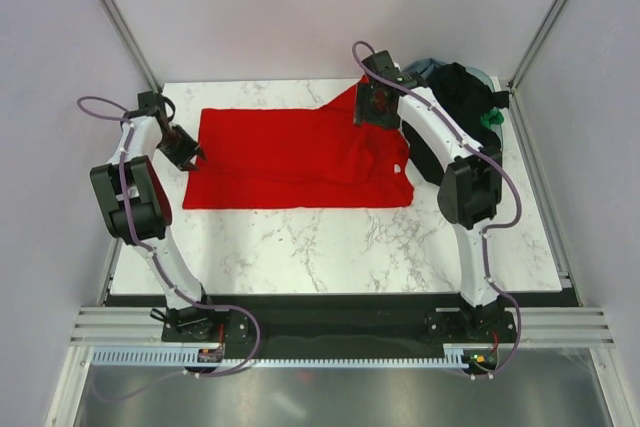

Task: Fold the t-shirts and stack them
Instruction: Fold the tshirt

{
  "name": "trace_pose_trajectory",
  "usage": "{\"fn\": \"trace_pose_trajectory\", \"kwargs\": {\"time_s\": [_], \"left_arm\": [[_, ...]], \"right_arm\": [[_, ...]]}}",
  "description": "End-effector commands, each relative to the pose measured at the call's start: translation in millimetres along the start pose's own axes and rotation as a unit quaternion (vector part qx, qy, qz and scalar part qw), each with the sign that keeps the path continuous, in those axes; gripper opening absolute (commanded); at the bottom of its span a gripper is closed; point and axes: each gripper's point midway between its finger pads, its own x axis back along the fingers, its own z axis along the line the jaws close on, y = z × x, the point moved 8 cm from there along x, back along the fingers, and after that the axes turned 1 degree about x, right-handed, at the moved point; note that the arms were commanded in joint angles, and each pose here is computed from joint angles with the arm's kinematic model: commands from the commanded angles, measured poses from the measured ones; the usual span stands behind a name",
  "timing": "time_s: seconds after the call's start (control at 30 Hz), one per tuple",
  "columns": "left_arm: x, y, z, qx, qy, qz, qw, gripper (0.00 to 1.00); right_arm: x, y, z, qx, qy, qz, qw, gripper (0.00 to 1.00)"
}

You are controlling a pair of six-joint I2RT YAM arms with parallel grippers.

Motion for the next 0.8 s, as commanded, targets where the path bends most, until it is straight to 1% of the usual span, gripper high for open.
{"fn": "trace_pose_trajectory", "kwargs": {"time_s": [0.0,0.03,0.07,0.1,0.13,0.17,0.2,0.23,0.27,0.3,0.33,0.37,0.4,0.43,0.47,0.6,0.63,0.77], "left_arm": [[21,10,-5,-0.035,0.019,-0.009,0.999,0.46],[24,8,-1,-0.034,0.028,-0.015,0.999,0.55],[30,6,0,-0.037,0.032,-0.027,0.998,0.69],[43,5,4,-0.039,0.042,-0.05,0.997,0.74],[43,-2,10,-0.038,0.049,-0.048,0.997,0.78],[45,-6,14,-0.036,0.051,-0.05,0.997,0.78],[54,-8,15,-0.036,0.042,-0.067,0.996,0.78],[48,-21,23,-0.028,0.047,-0.053,0.997,0.78],[47,-26,27,-0.021,0.046,-0.054,0.997,0.78],[55,-29,26,-0.012,0.027,-0.077,0.997,0.77],[45,-43,37,-0.003,0.034,-0.061,0.998,0.76],[44,-48,40,0.003,0.029,-0.064,0.998,0.76],[48,-50,40,0.013,0.016,-0.083,0.996,0.75],[40,-61,49,0.022,0.022,-0.075,0.997,0.75],[38,-64,53,0.029,0.021,-0.08,0.996,0.75],[29,-78,66,0.07,0.006,-0.097,0.993,0.74],[25,-81,68,0.072,0.005,-0.099,0.992,0.74],[11,-84,75,0.089,0.024,-0.094,0.991,0.74]], "right_arm": [[8,22,-13,0.003,-0.015,0.001,1.0,0.79],[9,22,-19,0.005,-0.033,-0.003,0.999,0.87],[27,24,-24,0.004,-0.035,-0.019,0.999,0.95],[18,10,-32,0.005,-0.045,-0.004,0.999,0.96],[21,2,-35,0.0,-0.037,0.0,0.999,0.96],[42,5,-34,-0.01,-0.014,-0.031,0.999,0.96],[31,-26,-45,-0.008,-0.023,0.007,1.0,0.96],[33,-37,-47,-0.012,-0.012,0.013,1.0,0.95],[37,-60,-53,-0.025,0.007,0.027,0.999,0.95],[38,-72,-54,-0.031,0.018,0.034,0.999,0.94],[40,-82,-56,-0.037,0.027,0.04,0.998,0.93],[40,-103,-62,-0.043,0.036,0.053,0.997,0.92],[39,-111,-65,-0.044,0.035,0.057,0.997,0.92],[40,-118,-69,-0.045,0.035,0.056,0.997,0.91],[33,-132,-76,-0.041,0.027,0.068,0.996,0.9],[16,-152,-92,-0.04,0.012,0.088,0.995,0.87],[13,-154,-96,-0.041,0.01,0.089,0.995,0.84],[-8,-156,-107,-0.049,0.013,0.1,0.994,0.78]]}}
